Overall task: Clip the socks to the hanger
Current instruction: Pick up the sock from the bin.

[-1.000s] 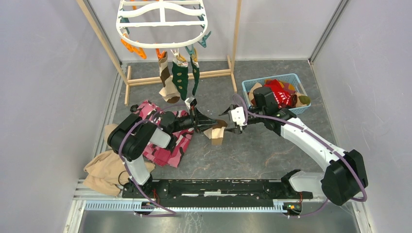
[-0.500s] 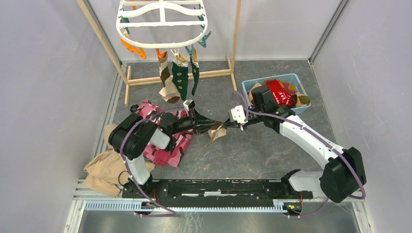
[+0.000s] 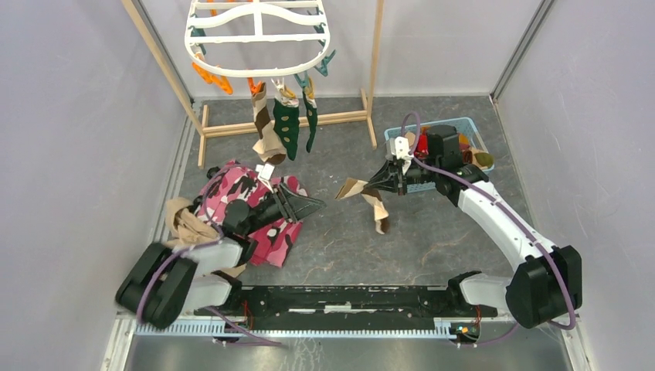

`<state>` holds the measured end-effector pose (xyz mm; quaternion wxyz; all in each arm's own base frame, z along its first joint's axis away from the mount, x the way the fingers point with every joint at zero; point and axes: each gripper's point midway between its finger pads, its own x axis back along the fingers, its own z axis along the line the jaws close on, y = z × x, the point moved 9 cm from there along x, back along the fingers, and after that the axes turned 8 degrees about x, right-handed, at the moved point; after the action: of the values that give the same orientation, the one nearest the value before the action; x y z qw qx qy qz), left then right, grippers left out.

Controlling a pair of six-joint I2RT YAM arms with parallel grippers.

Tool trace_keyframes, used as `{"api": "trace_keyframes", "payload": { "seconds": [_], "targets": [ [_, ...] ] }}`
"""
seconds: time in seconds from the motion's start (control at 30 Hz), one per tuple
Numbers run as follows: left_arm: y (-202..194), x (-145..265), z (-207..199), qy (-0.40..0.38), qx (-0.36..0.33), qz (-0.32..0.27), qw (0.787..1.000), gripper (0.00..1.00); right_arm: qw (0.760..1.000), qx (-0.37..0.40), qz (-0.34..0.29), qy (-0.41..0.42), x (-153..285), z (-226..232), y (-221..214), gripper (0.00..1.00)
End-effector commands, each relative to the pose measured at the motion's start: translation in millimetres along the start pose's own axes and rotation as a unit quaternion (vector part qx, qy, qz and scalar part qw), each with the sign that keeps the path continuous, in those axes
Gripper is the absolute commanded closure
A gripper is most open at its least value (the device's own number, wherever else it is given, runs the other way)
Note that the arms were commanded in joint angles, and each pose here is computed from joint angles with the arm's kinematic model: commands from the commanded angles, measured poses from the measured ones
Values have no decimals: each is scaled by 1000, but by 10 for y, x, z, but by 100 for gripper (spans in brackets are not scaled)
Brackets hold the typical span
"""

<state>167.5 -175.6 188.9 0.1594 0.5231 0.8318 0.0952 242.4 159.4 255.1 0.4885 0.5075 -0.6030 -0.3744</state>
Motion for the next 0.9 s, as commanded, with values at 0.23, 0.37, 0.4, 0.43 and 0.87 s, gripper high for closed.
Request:
{"api": "trace_keyframes", "payload": {
  "seconds": [0.23,0.37,0.4,0.43,0.87],
  "targets": [
    [58,282,-231,14,-409,-143,901,0,996,-76,-51,20,-51,62,16,100],
    [-32,156,-279,-26,-443,-99,891,0,994,-88,-58,30,-63,66,6,100],
    [-72,96,-283,-32,-451,-90,887,0,994,-89,-59,33,-69,72,6,100],
    [-106,30,-294,-34,-466,-84,880,0,994,-90,-60,36,-74,78,2,100],
    [-85,-579,-277,-25,-526,-75,847,28,989,-95,-62,91,-128,116,-64,100]
  ]
}}
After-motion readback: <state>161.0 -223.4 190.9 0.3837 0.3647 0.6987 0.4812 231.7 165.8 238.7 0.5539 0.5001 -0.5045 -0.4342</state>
